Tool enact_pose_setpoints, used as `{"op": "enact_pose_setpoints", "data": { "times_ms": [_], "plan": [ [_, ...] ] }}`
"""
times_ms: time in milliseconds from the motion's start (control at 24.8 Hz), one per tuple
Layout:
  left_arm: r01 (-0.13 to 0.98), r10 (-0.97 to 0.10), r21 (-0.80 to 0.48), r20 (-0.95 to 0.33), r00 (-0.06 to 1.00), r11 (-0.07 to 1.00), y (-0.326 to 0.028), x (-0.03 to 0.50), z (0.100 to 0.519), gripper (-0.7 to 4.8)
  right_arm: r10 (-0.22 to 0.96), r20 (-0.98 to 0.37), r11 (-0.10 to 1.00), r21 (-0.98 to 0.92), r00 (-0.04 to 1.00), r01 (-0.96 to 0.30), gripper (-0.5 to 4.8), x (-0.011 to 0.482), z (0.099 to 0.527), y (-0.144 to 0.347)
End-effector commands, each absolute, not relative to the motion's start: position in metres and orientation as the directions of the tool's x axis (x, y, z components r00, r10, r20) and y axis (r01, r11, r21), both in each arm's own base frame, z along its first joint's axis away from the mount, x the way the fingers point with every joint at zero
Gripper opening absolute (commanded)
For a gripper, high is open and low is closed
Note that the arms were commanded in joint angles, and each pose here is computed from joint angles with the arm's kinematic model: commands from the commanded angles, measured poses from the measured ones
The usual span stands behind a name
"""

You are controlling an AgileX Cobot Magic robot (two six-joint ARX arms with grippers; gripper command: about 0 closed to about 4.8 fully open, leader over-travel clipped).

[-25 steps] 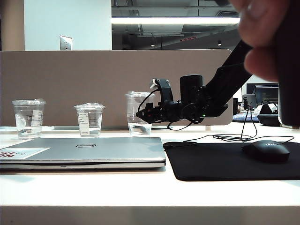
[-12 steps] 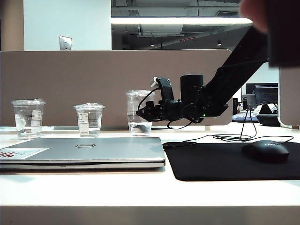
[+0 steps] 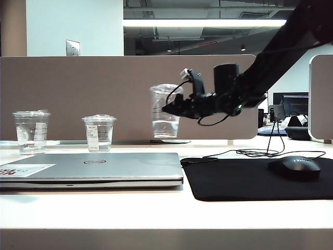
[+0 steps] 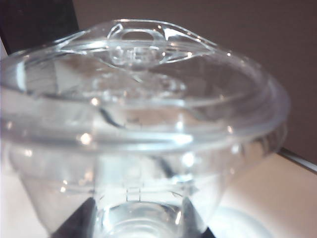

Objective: Pick up the coffee cup on the right and place it on the right side of the laptop.

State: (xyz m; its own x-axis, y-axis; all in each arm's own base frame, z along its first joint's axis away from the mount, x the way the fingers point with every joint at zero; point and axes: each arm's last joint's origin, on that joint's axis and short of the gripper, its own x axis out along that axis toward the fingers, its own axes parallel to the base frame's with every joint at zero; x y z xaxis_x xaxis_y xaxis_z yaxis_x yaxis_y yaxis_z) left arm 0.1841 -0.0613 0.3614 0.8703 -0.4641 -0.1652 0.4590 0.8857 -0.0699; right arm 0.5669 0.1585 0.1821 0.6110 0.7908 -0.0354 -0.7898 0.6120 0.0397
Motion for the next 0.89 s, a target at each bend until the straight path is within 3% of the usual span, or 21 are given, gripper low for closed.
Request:
{"op": "enact_pose_setpoints", "data": {
  "times_ms": [40,485,889],
  "plan": [
    [0.461,-0.465,-0.062,-0.149,0.873,0.885,-0.061,0.184,0.364,-0.06,0.802,-0.024,0.597,0.04,0.597,-0.801,2.34,0.565,0.211,0.145],
    [0.463,-0.467,-0.064,-0.156,0.87,0.884,-0.061,0.184,0.363,-0.05,0.809,-0.027,0.587,0.046,0.587,-0.808,2.34,0.564,0.239,0.105],
    [0.461,-0.466,-0.067,-0.168,0.869,0.885,-0.061,0.184,0.362,-0.05,0.798,-0.01,0.603,-0.026,0.603,-0.797,2.34,0.564,0.244,0.1]
  ]
}}
